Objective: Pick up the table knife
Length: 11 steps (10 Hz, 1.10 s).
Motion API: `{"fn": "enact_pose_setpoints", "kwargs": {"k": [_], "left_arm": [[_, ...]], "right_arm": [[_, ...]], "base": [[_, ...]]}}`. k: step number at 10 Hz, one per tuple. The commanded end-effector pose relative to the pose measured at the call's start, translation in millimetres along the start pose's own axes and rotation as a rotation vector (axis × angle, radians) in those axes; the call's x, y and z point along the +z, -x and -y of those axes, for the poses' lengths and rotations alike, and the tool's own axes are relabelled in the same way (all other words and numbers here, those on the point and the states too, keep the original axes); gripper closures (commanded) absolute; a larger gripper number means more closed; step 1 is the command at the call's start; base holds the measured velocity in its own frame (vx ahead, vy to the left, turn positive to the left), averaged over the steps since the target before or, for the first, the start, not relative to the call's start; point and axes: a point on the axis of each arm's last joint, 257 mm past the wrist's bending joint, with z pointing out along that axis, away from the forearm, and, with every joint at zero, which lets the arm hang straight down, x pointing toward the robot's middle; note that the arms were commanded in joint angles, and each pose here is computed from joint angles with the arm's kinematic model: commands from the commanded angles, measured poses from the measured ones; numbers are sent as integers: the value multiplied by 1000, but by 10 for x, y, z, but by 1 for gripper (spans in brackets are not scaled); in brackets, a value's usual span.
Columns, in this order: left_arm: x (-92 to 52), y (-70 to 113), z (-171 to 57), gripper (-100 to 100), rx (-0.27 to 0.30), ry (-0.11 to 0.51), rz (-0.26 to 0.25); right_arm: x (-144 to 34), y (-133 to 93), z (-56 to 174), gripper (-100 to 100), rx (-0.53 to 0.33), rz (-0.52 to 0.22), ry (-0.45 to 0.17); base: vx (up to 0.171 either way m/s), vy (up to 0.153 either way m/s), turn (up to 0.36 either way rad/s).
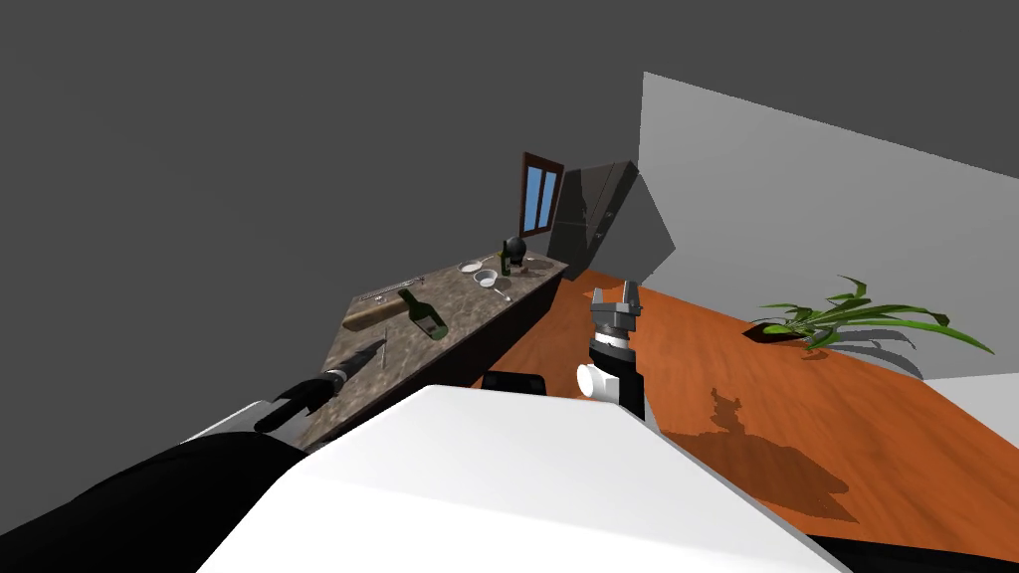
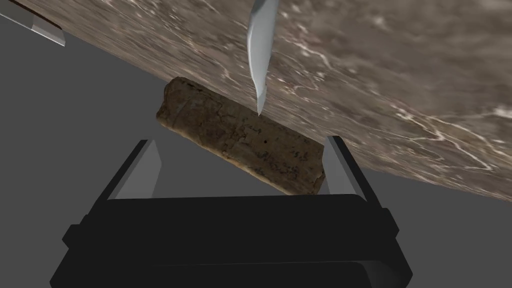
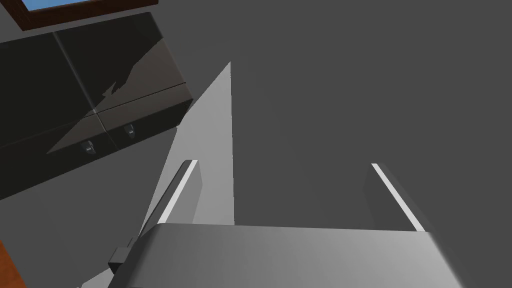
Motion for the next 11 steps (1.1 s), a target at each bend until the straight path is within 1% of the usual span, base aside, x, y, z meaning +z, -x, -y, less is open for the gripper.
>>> {"fn": "enact_pose_setpoints", "kwargs": {"k": [1, 3, 4, 7, 10, 11], "left_arm": [[-38, 93, -272, -100, 41, 63, -3], [-139, 198, -657, -100, 102, 159, -15], [-139, 198, -659, -100, 102, 160, -15], [-325, 265, -1135, -100, 180, 279, -46], [-506, 235, -1475, -100, 237, 364, -86], [-620, 178, -1654, -100, 267, 407, -117]], "right_arm": [[0, 0, 0, 0, 0, 0, 0], [0, 0, 0, 0, 0, 0, 0], [0, 0, 0, 0, 0, 0, 0], [0, 0, 0, 0, 0, 0, 0], [0, 0, 0, 0, 0, 0, 0], [0, 0, 0, 0, 0, 0, 0]], "base": [[41, -27, -79], [63, -42, -154], [57, -36, -36], [67, -54, -108], [93, -50, -92], [122, -61, -156]]}}
